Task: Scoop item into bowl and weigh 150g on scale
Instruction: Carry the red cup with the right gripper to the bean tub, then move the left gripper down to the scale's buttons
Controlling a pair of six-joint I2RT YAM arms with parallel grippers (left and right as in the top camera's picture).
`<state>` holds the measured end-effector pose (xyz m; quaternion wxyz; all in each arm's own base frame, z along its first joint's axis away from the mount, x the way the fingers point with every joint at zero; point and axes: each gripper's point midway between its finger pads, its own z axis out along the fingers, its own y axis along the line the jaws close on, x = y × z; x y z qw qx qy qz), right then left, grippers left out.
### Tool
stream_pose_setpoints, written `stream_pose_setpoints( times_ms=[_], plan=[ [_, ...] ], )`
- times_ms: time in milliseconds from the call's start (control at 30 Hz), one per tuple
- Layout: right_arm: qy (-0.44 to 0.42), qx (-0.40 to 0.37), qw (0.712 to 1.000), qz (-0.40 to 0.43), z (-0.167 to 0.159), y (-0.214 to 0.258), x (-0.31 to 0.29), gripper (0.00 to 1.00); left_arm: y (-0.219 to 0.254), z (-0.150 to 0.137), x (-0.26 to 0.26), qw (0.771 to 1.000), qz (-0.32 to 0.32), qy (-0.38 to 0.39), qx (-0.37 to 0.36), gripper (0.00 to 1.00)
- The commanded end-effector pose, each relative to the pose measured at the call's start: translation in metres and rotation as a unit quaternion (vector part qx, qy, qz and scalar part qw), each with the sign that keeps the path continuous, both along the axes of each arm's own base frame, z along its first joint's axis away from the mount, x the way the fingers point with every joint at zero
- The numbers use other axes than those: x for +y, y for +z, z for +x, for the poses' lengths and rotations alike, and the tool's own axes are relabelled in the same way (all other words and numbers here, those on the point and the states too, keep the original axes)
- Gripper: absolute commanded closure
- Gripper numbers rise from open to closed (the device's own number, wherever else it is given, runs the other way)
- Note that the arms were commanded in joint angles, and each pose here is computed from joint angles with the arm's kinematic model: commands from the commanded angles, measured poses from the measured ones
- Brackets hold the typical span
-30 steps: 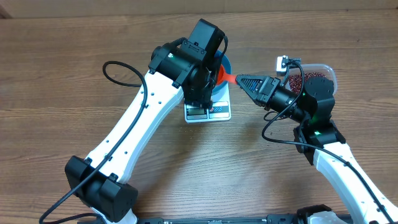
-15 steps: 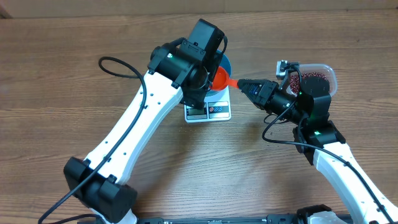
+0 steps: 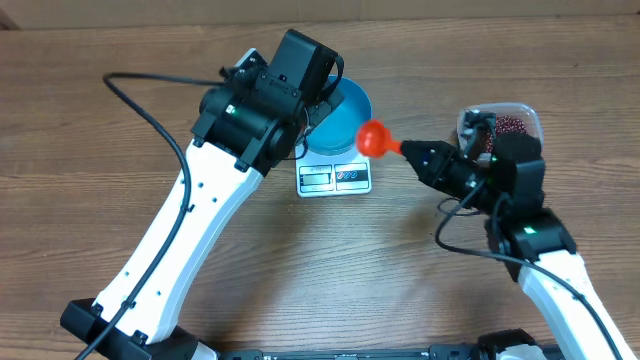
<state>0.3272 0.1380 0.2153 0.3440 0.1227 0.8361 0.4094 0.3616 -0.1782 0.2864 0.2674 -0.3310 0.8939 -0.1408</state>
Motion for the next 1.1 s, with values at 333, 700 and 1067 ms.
stream_pose_setpoints(
  times_ms=[333,700,1067],
  plan=[
    [-0.139,0.004,0.966,-0.219,-0.005,0.016,-0.081,0.96,0.005,0.003,0.038,0.992,0.123,0.0,-0.019,0.0],
    [-0.219,0.049,0.939,-0.261,-0.014,0.003,-0.116,0.96,-0.001,0.0,0.037,0.983,0.169,-0.067,-0.005,0.96],
    [-0.22,0.05,0.939,-0.258,-0.014,0.003,-0.116,0.96,-0.071,-0.009,-0.041,0.857,0.234,-0.459,0.002,0.96]
  ],
)
